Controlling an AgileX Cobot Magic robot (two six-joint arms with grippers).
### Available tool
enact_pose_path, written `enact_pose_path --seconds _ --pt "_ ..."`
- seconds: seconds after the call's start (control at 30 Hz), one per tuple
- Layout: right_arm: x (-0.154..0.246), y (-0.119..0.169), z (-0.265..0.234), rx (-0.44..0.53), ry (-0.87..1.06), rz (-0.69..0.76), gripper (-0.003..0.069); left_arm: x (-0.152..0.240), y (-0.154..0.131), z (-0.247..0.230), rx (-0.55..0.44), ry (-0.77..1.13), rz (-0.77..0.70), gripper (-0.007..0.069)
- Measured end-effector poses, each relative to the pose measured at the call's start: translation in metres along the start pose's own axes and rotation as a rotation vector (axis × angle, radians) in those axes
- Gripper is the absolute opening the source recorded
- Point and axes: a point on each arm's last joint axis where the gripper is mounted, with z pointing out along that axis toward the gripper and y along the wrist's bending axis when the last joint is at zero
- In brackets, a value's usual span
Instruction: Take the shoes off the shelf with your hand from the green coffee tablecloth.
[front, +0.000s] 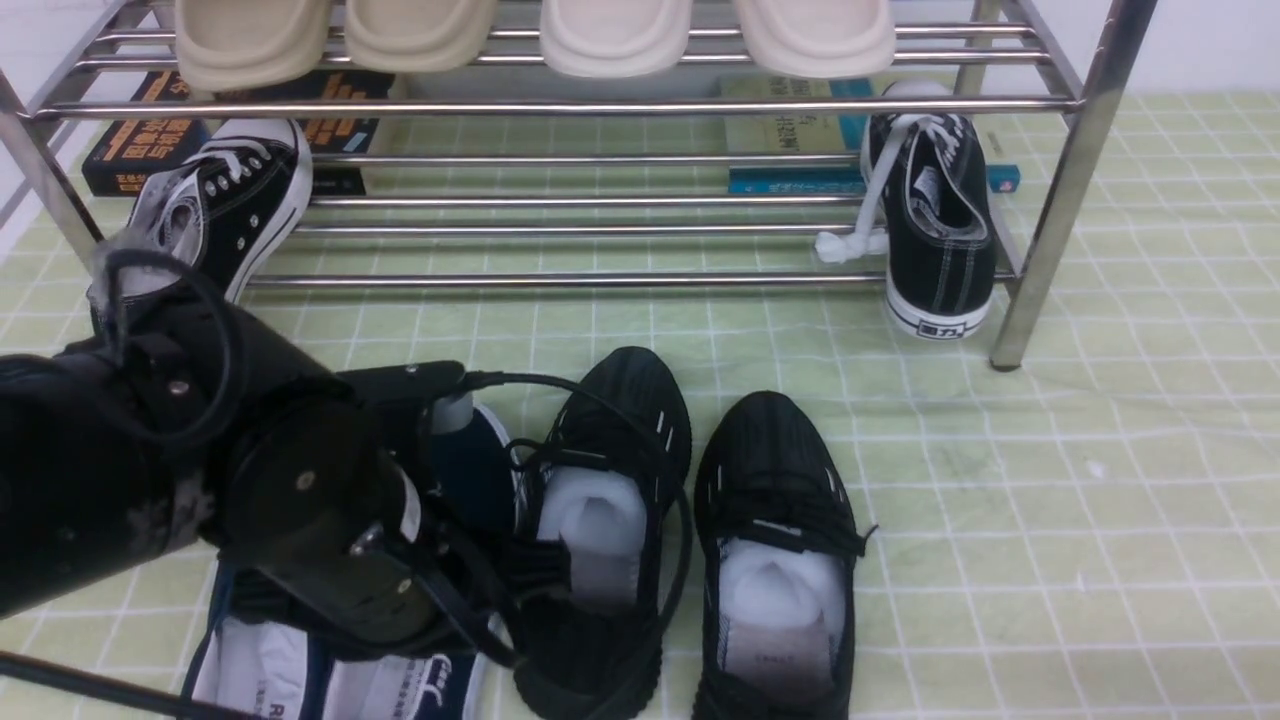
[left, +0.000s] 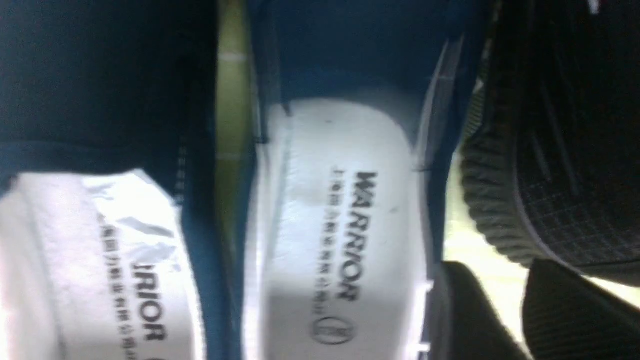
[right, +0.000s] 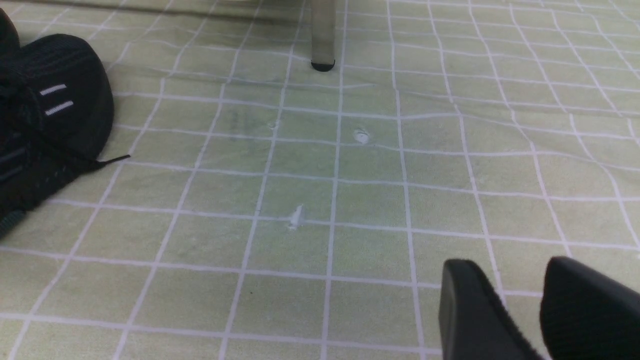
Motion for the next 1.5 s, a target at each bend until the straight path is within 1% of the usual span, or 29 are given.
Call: enact_pose_path --seconds 0.07,0.13,0.2,0.27,0.3,0.33,0.4,0.43,0.5,0.53,0.6,0.7,0.8,0.83,0.87,0.9,0.97,1.0,1.03,1.07,1.1,1.2,1.5 --pt "0.000 0.000 0.000 0.000 0.000 0.000 0.0237 -0.001 -0.002 -0.003 0.027 -0.016 -0.004 0.0320" --pt "0.000 0.000 0.000 0.000 0.000 0.000 0.0237 -0.002 -0.002 -0.011 0.052 -0.040 0.002 0.0372" --pt "0.000 0.000 0.000 0.000 0.000 0.000 0.0237 -0.003 -0.002 -0.023 0.075 -0.073 0.010 0.0398" --pt "0.000 0.000 0.000 0.000 0.000 0.000 0.0237 -0.004 -0.001 -0.038 0.091 -0.107 0.018 0.0396" --pt "0.000 0.000 0.000 0.000 0.000 0.000 0.0237 -0.003 0.002 -0.057 0.102 -0.151 0.035 0.0375" --pt "0.000 0.000 0.000 0.000 0.000 0.000 0.0237 -0.004 0.003 -0.057 0.099 -0.151 0.037 0.0370" --pt "0.000 0.000 0.000 0.000 0.000 0.000 0.0237 -0.001 0.012 -0.089 0.097 -0.223 0.086 0.0272" --pt "0.000 0.000 0.000 0.000 0.000 0.000 0.0237 0.000 0.013 -0.094 0.101 -0.236 0.093 0.0262" --pt "0.000 0.000 0.000 0.000 0.000 0.000 0.0237 0.011 0.028 -0.122 0.075 -0.288 0.156 0.0119" --pt "0.000 0.000 0.000 0.000 0.000 0.000 0.0237 0.018 0.036 -0.134 0.074 -0.314 0.176 0.0069" --pt "0.000 0.000 0.000 0.000 0.000 0.000 0.0237 0.035 0.050 -0.148 0.078 -0.342 0.196 0.0015" --pt "0.000 0.000 0.000 0.000 0.000 0.000 0.0237 0.063 0.071 -0.148 0.108 -0.383 0.198 0.0001" --pt "0.000 0.000 0.000 0.000 0.000 0.000 0.0237 0.094 0.092 -0.133 0.188 -0.489 0.178 0.0001" --pt "0.000 0.000 0.000 0.000 0.000 0.000 0.0237 0.100 0.096 -0.128 0.218 -0.524 0.165 0.0001" --pt "0.000 0.000 0.000 0.000 0.000 0.000 0.0237 0.102 0.096 -0.126 0.226 -0.532 0.161 0.0001" --pt "0.000 0.000 0.000 0.000 0.000 0.000 0.0237 0.112 0.102 -0.115 0.294 -0.604 0.132 0.0001" --pt "0.000 0.000 0.000 0.000 0.000 0.000 0.0237 0.124 0.107 -0.102 0.382 -0.688 0.094 0.0001" --pt "0.000 0.000 0.000 0.000 0.000 0.000 0.0237 0.123 0.107 -0.103 0.389 -0.698 0.094 0.0001" --pt "0.000 0.000 0.000 0.000 0.000 0.000 0.0237 0.130 0.110 -0.094 0.459 -0.759 0.068 0.0001" --pt "0.000 0.000 0.000 0.000 0.000 0.000 0.0237 0.130 0.109 -0.094 0.466 -0.767 0.069 0.0001" --pt "0.000 0.000 0.000 0.000 0.000 0.000 0.0237 0.134 0.111 -0.088 0.522 -0.815 0.053 0.0001" --pt "0.000 0.000 0.000 0.000 0.000 0.000 0.0237 0.138 0.112 -0.082 0.545 -0.835 0.048 0.0001" --pt "0.000 0.000 0.000 0.000 0.000 0.000 0.0237 0.140 0.114 -0.073 0.522 -0.819 0.054 0.0013"
